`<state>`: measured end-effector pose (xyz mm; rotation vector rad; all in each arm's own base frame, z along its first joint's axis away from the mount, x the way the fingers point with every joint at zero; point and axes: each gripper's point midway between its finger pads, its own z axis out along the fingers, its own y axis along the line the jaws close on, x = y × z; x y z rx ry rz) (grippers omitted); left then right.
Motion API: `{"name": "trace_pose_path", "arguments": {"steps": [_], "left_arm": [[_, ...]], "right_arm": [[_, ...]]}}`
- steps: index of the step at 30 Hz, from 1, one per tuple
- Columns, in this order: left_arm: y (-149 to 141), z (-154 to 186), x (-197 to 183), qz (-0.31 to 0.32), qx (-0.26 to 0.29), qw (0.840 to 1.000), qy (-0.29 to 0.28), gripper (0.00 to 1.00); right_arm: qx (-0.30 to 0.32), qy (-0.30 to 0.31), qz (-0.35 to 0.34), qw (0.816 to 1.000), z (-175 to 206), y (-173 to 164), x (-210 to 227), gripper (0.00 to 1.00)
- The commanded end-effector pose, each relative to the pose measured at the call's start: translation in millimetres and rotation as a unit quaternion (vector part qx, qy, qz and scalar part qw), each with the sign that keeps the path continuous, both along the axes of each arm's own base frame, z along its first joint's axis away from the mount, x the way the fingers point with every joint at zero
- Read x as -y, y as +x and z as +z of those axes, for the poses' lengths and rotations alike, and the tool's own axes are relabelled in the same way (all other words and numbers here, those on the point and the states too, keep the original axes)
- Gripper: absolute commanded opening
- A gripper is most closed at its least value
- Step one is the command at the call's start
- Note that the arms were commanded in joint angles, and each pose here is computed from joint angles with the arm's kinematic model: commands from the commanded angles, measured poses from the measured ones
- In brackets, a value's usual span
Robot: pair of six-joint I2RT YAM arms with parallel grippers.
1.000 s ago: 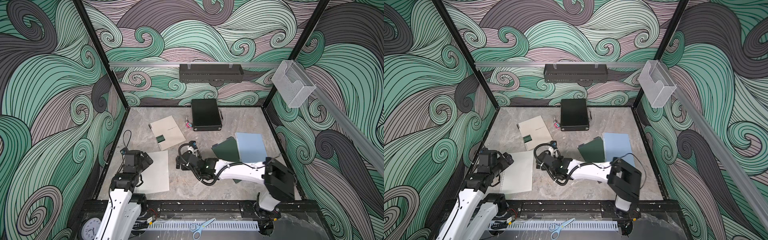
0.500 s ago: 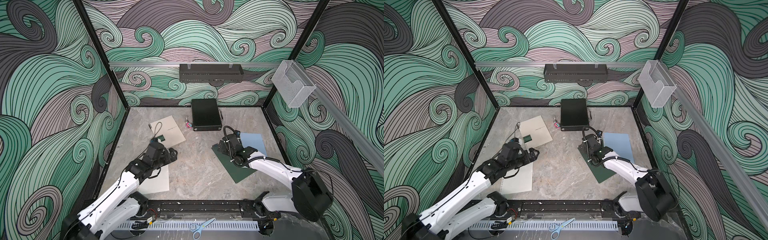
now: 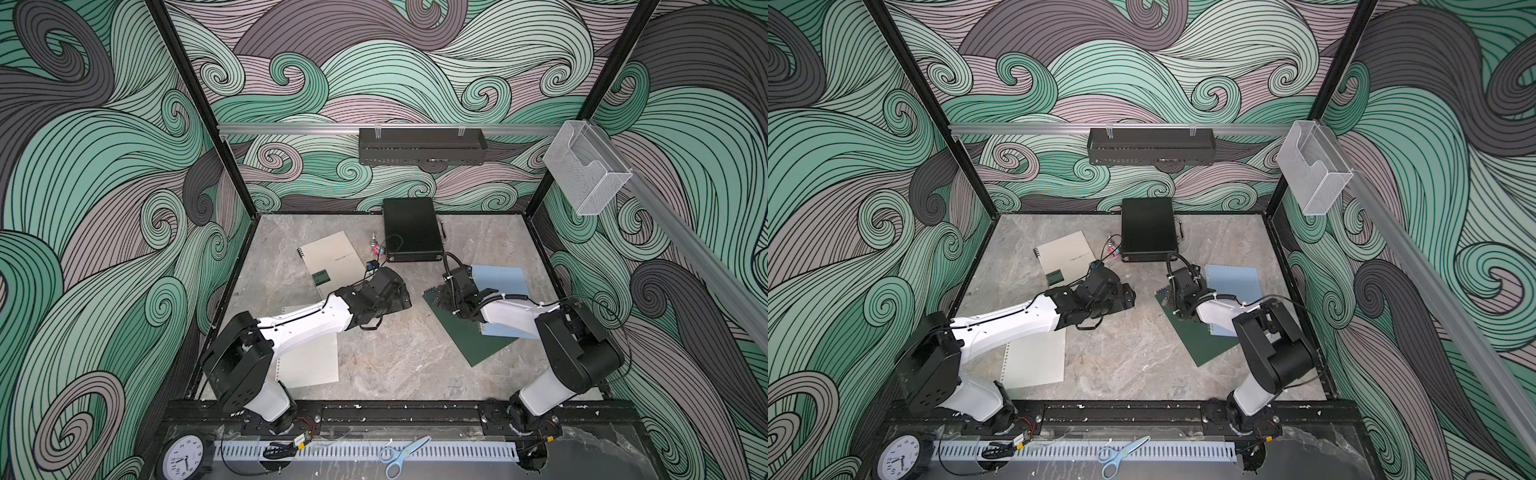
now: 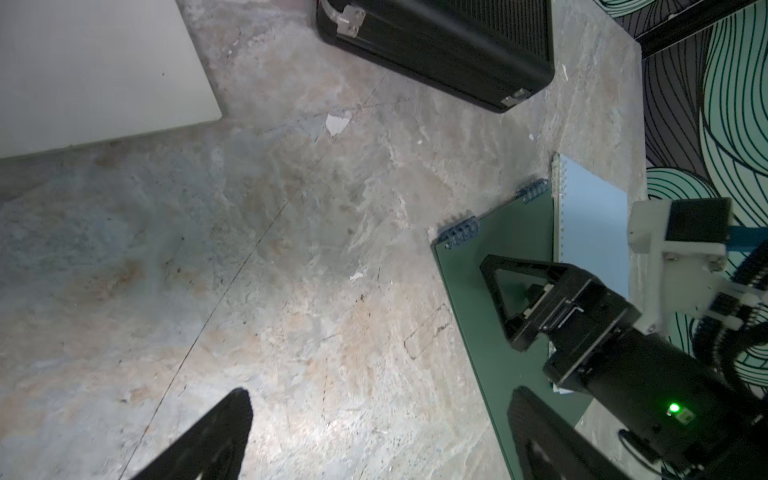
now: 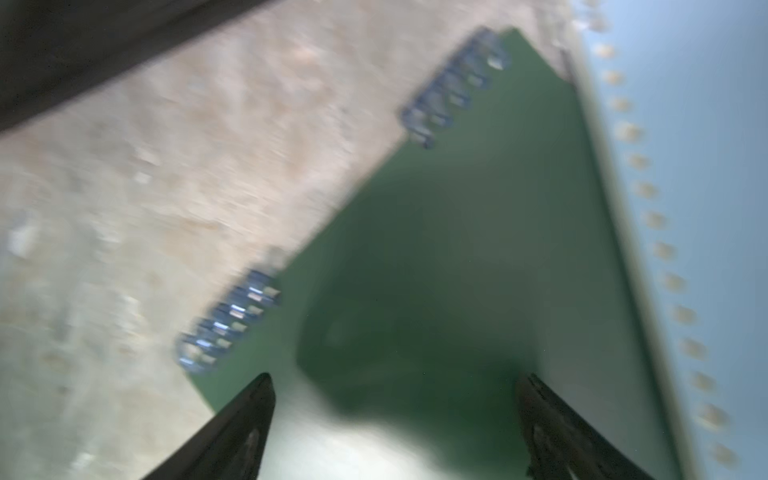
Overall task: Tear off pages from different notebooks
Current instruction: Move the notebook to the center of the board.
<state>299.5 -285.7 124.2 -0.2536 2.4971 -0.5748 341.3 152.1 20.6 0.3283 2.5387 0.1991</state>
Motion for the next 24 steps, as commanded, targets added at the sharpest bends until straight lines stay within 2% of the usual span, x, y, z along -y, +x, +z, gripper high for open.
{"name": "trace_pose_path", "arguments": {"steps": [1,6,12,16,19,24], "left_arm": [[11,-1,-14,0.022,-0.002,0.999,0.035,0.95],[19,-3,-44,0.047,-0.007,0.998,0.042,0.95],[16,2,-70,0.051,-0.006,0.997,0.050,0.95],[11,-1,-81,0.053,-0.009,0.997,0.059,0.95],[7,10,-95,0.062,0.007,0.997,0.055,0.95],[-3,18,-112,0.057,0.004,0.996,0.061,0.95]], "right_arm": [[-0.103,0.048,0.057,0.992,-49,-55,-48,0.87],[-0.099,0.056,0.105,0.988,-42,-75,-96,0.87],[-0.066,0.061,0.117,0.989,-18,-83,-108,0.87],[-0.044,0.054,0.118,0.991,6,-64,-107,0.89],[-0.028,0.044,0.105,0.993,17,-41,-102,0.88],[-0.028,0.027,0.074,0.997,7,-12,-94,0.86]]}}
